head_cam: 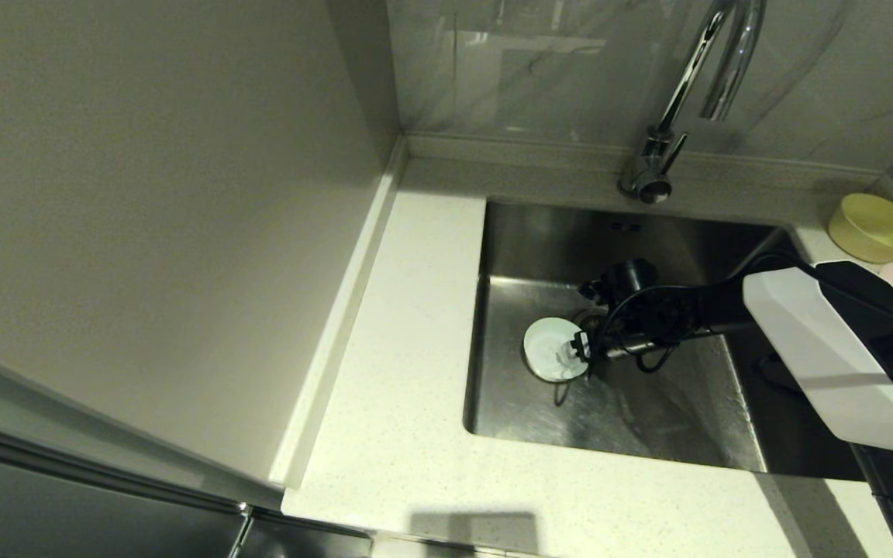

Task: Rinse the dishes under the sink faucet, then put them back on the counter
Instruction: Put a bowl back to the table from the sink

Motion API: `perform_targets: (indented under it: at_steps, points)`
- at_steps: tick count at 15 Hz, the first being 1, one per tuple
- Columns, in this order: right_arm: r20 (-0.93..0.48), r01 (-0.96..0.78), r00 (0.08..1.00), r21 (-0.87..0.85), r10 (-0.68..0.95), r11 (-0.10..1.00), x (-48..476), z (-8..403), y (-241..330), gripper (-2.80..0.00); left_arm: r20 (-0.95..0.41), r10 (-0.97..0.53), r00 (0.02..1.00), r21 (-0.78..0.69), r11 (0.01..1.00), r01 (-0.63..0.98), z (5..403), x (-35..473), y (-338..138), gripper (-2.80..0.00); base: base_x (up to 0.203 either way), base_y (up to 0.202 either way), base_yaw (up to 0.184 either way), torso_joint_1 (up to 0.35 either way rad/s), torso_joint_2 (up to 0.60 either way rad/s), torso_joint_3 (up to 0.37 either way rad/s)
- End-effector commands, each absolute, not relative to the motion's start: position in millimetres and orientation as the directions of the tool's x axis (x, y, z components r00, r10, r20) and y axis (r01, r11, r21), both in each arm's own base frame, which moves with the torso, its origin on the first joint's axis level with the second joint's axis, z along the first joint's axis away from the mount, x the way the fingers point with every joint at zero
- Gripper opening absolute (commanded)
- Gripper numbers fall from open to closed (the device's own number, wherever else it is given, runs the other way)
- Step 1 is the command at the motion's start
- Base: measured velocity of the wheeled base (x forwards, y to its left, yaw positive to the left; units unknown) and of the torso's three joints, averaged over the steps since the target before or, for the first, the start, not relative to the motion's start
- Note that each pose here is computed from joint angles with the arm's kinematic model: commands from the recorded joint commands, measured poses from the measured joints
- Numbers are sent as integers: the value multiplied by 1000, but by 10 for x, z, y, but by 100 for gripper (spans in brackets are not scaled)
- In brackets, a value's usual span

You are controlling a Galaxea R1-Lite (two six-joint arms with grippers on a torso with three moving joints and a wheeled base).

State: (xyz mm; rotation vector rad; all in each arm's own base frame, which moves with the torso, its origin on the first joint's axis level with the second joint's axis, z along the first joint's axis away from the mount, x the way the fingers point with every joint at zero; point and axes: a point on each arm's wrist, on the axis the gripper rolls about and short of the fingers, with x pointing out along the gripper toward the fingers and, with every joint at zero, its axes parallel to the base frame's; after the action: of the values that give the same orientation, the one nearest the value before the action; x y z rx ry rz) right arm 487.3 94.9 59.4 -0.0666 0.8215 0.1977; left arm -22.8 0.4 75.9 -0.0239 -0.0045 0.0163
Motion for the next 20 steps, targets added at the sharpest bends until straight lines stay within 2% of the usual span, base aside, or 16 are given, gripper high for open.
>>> perform_targets:
  at_steps: [1,13,14,20]
  points:
    - [-741,-200,656,14,145,980,4870,552,955,0,6,17,1000,-25,1000,-17,759,-229,4,-280,0,0,0,0,0,0]
    - [-720,-183,684,-15,117,983,4873,664,981,0,6,17,1000,-25,1000,-17,759,-229,4,-280,0,0,0,0,0,0]
    - [-720,-185,684,-15,117,983,4871,664,987,-280,6,17,1000,-25,1000,-17,759,-229,4,-280,0,0,0,0,0,0]
    - [-724,-203,679,-29,120,979,4854,665,985,-280,6,17,1000,-25,1000,-17,759,-229,4,-280,0,0,0,0,0,0]
